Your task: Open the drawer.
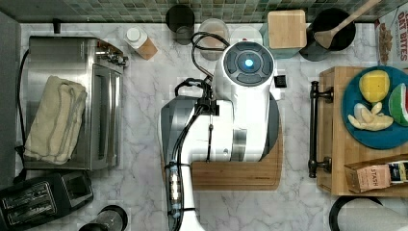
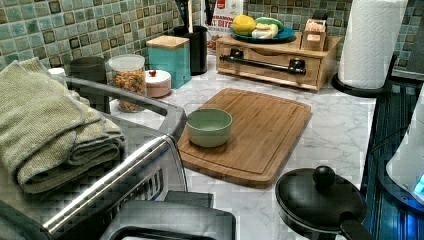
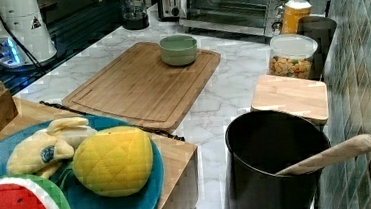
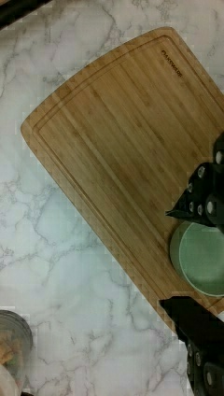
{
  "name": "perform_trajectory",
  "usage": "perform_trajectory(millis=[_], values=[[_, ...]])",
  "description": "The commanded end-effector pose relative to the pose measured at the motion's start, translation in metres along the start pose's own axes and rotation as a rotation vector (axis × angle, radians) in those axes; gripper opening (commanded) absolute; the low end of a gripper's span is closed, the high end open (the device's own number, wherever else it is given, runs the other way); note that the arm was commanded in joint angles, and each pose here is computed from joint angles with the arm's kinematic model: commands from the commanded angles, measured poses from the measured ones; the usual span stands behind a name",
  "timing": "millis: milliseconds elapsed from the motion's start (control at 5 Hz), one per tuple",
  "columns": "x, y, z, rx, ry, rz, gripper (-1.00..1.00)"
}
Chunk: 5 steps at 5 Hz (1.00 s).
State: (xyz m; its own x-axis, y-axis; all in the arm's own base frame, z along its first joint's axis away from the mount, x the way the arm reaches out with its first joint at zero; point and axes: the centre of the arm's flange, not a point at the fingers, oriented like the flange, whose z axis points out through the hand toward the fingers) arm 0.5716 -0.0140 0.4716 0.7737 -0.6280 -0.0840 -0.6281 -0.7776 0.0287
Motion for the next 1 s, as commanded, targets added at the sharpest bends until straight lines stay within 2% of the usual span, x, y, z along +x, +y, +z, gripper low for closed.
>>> perform_trajectory(millis=[200,600,800,1000], values=[[-0.002,0.000,0.005,-0.003,-0.008,-0.002,1.00],[0.027,0.043,0.036,-0.001,0.037,-0.223,1.00],[0.047,0.065,0.048,-0.009,0.042,-0.306,1.00],[0.060,0.084,0.057,-0.040,0.059,-0.374,1.00]])
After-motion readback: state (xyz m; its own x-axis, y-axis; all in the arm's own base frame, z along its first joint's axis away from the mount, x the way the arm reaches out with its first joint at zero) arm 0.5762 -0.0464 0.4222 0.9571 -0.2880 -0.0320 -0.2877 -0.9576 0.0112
